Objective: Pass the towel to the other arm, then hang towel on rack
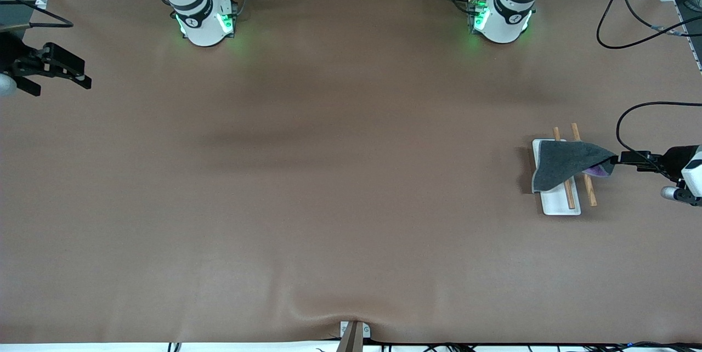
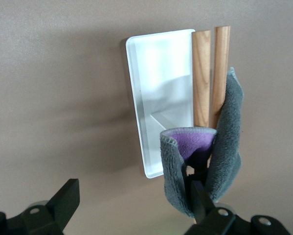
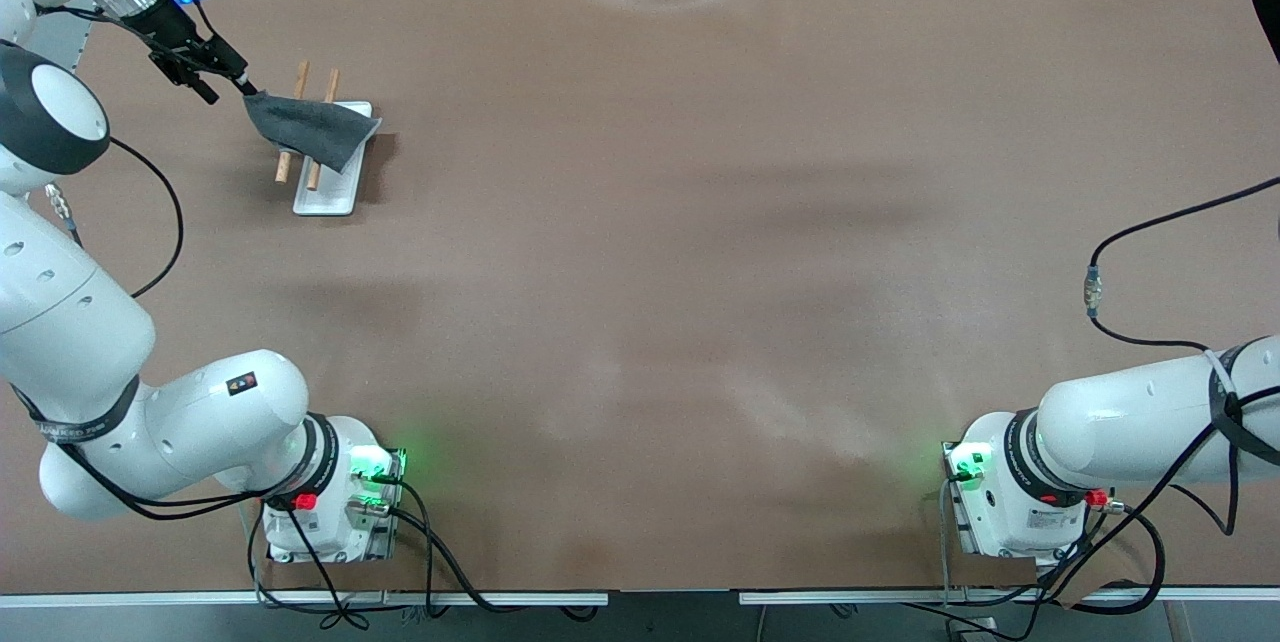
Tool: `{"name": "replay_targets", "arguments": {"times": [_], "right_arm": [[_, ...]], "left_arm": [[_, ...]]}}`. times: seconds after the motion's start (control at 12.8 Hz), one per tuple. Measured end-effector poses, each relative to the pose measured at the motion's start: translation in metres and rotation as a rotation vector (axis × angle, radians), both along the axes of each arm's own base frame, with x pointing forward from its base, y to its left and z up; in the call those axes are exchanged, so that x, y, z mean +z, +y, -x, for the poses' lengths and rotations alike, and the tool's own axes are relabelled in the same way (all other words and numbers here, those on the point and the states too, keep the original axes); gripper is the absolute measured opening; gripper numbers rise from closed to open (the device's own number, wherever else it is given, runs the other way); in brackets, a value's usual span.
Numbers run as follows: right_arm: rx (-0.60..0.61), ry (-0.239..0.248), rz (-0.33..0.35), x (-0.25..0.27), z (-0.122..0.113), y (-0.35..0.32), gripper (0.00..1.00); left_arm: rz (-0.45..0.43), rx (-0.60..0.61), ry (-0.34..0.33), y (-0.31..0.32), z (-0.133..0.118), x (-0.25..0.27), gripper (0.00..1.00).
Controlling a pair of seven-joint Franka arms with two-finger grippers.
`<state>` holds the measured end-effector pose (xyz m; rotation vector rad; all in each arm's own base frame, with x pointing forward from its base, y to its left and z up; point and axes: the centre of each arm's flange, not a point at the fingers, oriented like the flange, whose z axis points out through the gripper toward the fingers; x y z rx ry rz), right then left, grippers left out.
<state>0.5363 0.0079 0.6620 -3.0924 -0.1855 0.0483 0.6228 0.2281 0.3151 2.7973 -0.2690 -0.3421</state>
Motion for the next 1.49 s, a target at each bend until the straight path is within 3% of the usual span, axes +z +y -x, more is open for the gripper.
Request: {"name": "replay_targets", "arguments": {"times": [0.16,0.63,0.94,1.17,1.33,1.41,1.49], "right_arm": [[-0.001,-0.016,0.001,0.004,0.004,0.0,1.0],[-0.003,-0.041,0.006,0.01,0.005,-0.001,1.0],[-0.005,-0.042,0.007,0.011,0.005,-0.001,1.0],[-0.019,-0.04,0.007,0.01,0.005,-0.001,1.0],[-0.072,-0.036,0.008,0.009,0.005,-0.001,1.0],[-0.09,-0.032,0.008,0.007,0.005,-0.001,1.0],[-0.099,-0.028,0.008,0.006,0.005,0.0,1.0]], "left_arm": [[0.027,-0.035,-0.028,0.012,0.002,-0.008,0.8],[0.141,-0.134,-0.105,0.051,0.016,-0.043,0.75],[0.152,-0.156,-0.125,0.055,0.014,-0.043,0.72],[0.149,-0.175,-0.148,0.062,0.005,0.014,0.68],[0.129,-0.19,-0.178,0.064,0.007,0.076,0.49],[0.114,-0.198,-0.199,0.061,0.011,0.106,0.48],[0.094,-0.202,-0.218,0.057,0.016,0.133,0.39]]}}
